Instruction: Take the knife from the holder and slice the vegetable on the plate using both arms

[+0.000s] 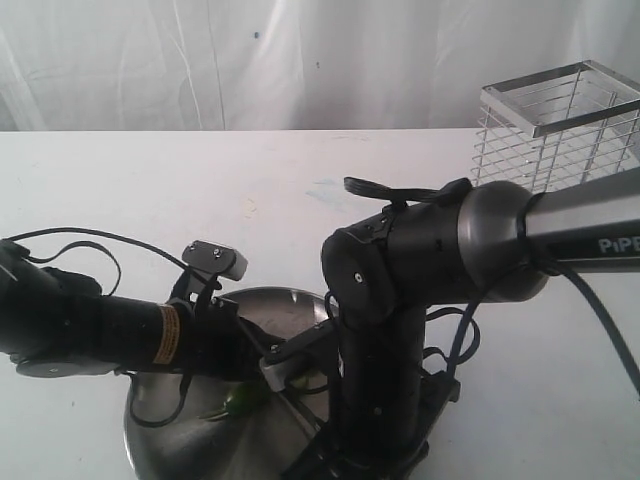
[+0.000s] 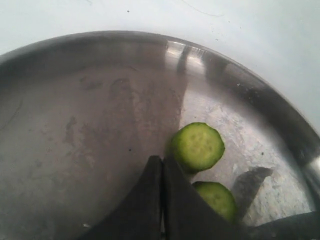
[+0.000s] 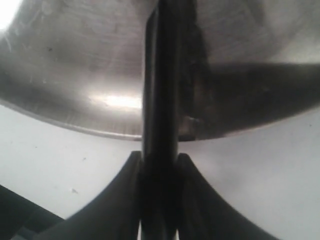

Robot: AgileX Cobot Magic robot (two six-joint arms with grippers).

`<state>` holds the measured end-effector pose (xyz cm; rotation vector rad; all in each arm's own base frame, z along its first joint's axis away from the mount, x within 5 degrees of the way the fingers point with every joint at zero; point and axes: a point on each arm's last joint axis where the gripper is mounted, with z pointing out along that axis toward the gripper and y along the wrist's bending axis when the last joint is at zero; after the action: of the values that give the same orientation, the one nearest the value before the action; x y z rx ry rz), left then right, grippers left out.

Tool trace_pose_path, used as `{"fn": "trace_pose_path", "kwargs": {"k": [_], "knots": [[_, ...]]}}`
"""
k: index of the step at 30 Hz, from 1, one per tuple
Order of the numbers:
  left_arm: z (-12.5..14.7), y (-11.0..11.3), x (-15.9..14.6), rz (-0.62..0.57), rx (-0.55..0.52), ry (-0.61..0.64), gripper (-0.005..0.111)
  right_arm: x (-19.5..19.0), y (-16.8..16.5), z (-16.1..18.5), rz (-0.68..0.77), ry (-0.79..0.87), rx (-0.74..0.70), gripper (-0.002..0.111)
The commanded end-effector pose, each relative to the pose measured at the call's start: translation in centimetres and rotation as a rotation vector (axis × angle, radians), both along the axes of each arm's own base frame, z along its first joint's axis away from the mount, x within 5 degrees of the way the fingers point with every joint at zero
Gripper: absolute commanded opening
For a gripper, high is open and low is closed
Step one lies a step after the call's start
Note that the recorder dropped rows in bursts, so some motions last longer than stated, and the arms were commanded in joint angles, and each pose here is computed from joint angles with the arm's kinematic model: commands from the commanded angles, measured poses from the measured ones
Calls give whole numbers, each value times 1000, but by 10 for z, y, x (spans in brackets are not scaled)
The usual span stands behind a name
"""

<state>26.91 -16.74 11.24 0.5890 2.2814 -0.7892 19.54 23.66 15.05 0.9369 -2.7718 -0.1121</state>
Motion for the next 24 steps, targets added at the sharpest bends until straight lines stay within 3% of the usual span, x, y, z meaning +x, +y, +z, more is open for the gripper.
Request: {"fn": "trace_pose_path", "kwargs": {"k": [1, 12, 21, 24], "knots": [[13, -1, -5, -25, 0, -46, 0, 4, 0, -1, -31, -36, 9, 0], [52, 3, -5, 30, -45, -138, 0, 2, -2, 13, -25, -54, 27, 0], [88, 41, -11, 359, 149, -111, 0, -4, -14, 56, 33, -154, 88, 0], [100, 52, -17, 405, 212, -125, 0, -4, -13, 63, 47, -188, 129, 0]]}}
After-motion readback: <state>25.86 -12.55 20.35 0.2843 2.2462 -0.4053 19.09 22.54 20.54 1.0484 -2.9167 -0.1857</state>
